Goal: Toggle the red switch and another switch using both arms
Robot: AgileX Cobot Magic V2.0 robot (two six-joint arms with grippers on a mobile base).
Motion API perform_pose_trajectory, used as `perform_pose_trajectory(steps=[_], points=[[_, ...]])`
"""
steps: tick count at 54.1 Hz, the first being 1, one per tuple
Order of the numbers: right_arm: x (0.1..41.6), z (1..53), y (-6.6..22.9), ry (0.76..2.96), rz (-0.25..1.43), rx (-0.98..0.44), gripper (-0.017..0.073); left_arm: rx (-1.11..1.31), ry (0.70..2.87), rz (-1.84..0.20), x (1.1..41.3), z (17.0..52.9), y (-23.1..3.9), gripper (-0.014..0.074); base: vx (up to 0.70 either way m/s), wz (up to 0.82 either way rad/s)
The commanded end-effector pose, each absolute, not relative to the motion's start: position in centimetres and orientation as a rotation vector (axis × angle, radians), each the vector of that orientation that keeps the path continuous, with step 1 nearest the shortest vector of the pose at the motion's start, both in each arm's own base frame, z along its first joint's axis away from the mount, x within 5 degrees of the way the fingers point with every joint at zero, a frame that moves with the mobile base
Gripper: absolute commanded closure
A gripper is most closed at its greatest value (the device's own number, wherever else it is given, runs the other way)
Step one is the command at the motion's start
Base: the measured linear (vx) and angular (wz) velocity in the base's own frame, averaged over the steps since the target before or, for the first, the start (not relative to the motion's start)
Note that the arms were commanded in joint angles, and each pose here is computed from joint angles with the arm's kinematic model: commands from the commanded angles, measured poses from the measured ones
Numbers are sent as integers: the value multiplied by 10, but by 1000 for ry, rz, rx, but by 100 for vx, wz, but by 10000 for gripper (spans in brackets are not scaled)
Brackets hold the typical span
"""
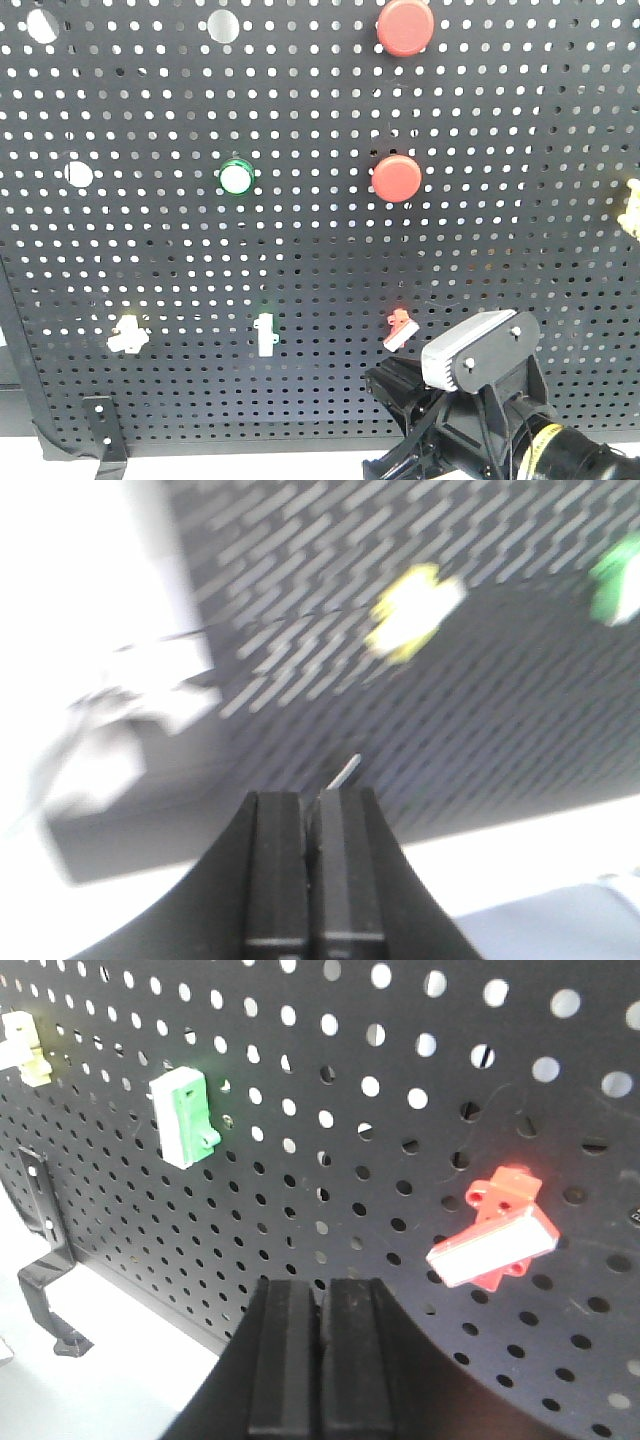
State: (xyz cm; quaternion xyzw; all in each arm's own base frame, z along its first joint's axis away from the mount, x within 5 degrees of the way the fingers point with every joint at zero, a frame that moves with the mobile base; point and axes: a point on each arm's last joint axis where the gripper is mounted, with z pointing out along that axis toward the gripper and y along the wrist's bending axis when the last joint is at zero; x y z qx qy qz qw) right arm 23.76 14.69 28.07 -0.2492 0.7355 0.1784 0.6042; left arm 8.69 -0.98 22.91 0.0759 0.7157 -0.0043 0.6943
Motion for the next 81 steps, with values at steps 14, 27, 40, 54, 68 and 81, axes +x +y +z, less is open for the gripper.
perform_pose_trajectory(steps=[14,27,40,54,68,81], points=[[236,304,147,1575,447,-546,566,68,1507,-44,56,199,-4,591,0,0],[236,304,147,1576,447,-546,566,70,1560,-43,56,194,-4,591,0,0],[236,303,147,1582,445,-547,566,70,1560,-43,56,194,-4,591,0,0],[236,303,147,1583,445,-547,566,70,1559,-43,56,194,-4,591,0,0],[220,317,127,1672,366,-526,566,70,1559,-43,56,194,-4,591,0,0],[171,296,63,1824,198,-377,566,70,1559,-43,56,194,-4,591,0,0]])
